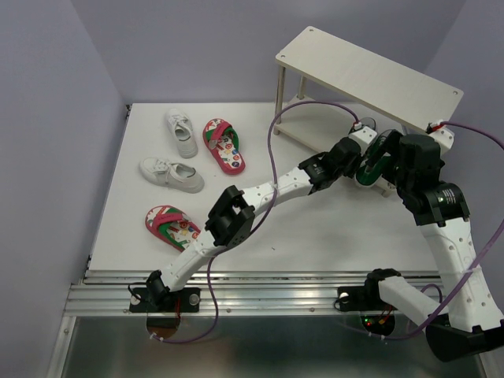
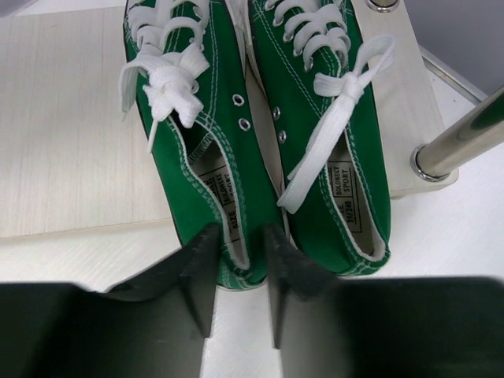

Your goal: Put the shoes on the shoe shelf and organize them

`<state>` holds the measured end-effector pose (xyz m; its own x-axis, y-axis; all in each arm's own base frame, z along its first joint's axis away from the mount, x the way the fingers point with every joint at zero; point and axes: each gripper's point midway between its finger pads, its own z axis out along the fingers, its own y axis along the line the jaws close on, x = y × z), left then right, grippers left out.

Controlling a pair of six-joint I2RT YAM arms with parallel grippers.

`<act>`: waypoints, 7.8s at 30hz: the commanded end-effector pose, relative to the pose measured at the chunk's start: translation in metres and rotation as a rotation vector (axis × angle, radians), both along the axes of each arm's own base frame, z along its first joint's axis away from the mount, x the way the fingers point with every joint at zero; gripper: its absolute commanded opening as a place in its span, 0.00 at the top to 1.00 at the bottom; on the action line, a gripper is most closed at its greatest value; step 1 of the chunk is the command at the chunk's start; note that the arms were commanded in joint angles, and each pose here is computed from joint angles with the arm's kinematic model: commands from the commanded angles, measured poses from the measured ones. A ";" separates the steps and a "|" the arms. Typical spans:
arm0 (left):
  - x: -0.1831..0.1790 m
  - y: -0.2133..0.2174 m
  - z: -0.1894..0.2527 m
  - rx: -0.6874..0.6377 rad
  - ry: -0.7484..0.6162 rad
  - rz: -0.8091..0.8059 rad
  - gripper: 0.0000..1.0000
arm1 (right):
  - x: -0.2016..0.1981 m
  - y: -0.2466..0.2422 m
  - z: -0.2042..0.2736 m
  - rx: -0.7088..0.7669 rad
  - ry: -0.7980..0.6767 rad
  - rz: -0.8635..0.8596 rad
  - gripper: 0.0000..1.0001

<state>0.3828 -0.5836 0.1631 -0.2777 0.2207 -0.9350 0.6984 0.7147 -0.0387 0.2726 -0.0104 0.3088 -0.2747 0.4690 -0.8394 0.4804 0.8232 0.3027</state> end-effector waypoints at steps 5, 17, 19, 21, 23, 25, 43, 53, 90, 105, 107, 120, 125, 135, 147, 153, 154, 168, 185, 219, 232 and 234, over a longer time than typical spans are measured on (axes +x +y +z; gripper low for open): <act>-0.024 -0.002 0.091 -0.124 -0.084 -0.041 0.48 | -0.001 -0.002 0.008 0.012 -0.045 -0.007 0.00; -0.046 0.052 0.098 -0.069 -0.062 0.060 0.36 | -0.008 -0.003 0.008 0.025 -0.050 -0.015 0.00; -0.052 0.059 0.097 -0.078 -0.046 0.068 0.36 | -0.007 -0.002 0.008 0.028 -0.051 -0.015 0.00; -0.062 0.074 0.091 -0.060 -0.028 0.073 0.36 | -0.007 -0.002 0.007 0.029 -0.050 -0.016 0.00; -0.069 0.090 0.083 -0.050 -0.005 0.100 0.36 | -0.006 0.001 0.007 0.040 -0.047 -0.005 0.00; -0.073 0.105 0.077 -0.042 0.013 0.137 0.36 | -0.004 0.004 0.011 0.056 -0.053 0.001 0.00; -0.008 0.417 0.084 -0.121 0.164 0.873 0.27 | 0.008 0.021 0.001 0.103 -0.057 0.073 0.00; 0.015 0.497 0.037 -0.070 0.400 1.206 0.25 | 0.014 0.030 -0.007 0.145 -0.061 0.103 0.00; 0.017 0.549 0.013 0.051 0.394 1.445 1.00 | 0.012 0.020 -0.026 0.083 0.019 0.069 0.00; -0.026 0.376 0.112 0.101 0.196 0.822 1.00 | 0.015 0.009 -0.006 0.047 -0.056 0.022 0.00; -0.036 0.342 0.112 0.129 0.174 0.714 1.00 | 0.012 0.005 -0.002 0.049 -0.074 0.000 0.00; -0.113 0.187 0.012 0.305 0.230 0.121 0.99 | -0.004 -0.007 0.003 0.028 -0.098 -0.045 0.00; -0.115 0.189 -0.005 0.319 0.263 0.147 0.64 | -0.003 -0.004 -0.002 0.023 -0.080 -0.022 0.00; -0.129 0.205 0.026 0.278 0.302 0.214 0.39 | 0.000 0.001 -0.006 0.030 -0.062 -0.001 0.00; -0.145 0.243 -0.012 0.193 0.568 0.604 0.30 | 0.006 0.014 -0.021 0.080 -0.029 0.041 0.00; -0.135 0.245 -0.032 0.151 0.616 0.639 0.32 | 0.004 0.014 -0.021 0.076 -0.029 0.050 0.00; -0.134 0.248 -0.037 0.155 0.630 0.655 0.35 | 0.004 0.014 -0.022 0.076 -0.031 0.049 0.00; -0.131 0.253 -0.076 0.225 0.670 0.670 0.45 | -0.010 0.011 -0.022 0.082 -0.034 0.040 0.00; -0.127 0.263 -0.096 0.329 0.643 0.679 0.90 | -0.020 0.007 -0.021 0.087 -0.035 0.017 0.00; -0.068 0.324 -0.032 0.273 0.527 0.651 0.22 | -0.009 0.005 -0.018 0.075 -0.035 -0.002 0.00; -0.078 0.337 -0.061 0.166 0.642 0.896 0.35 | -0.006 0.006 -0.023 0.070 -0.018 0.008 0.00; -0.081 0.338 -0.073 0.168 0.666 0.930 0.40 | -0.006 0.006 -0.024 0.072 -0.018 0.005 0.00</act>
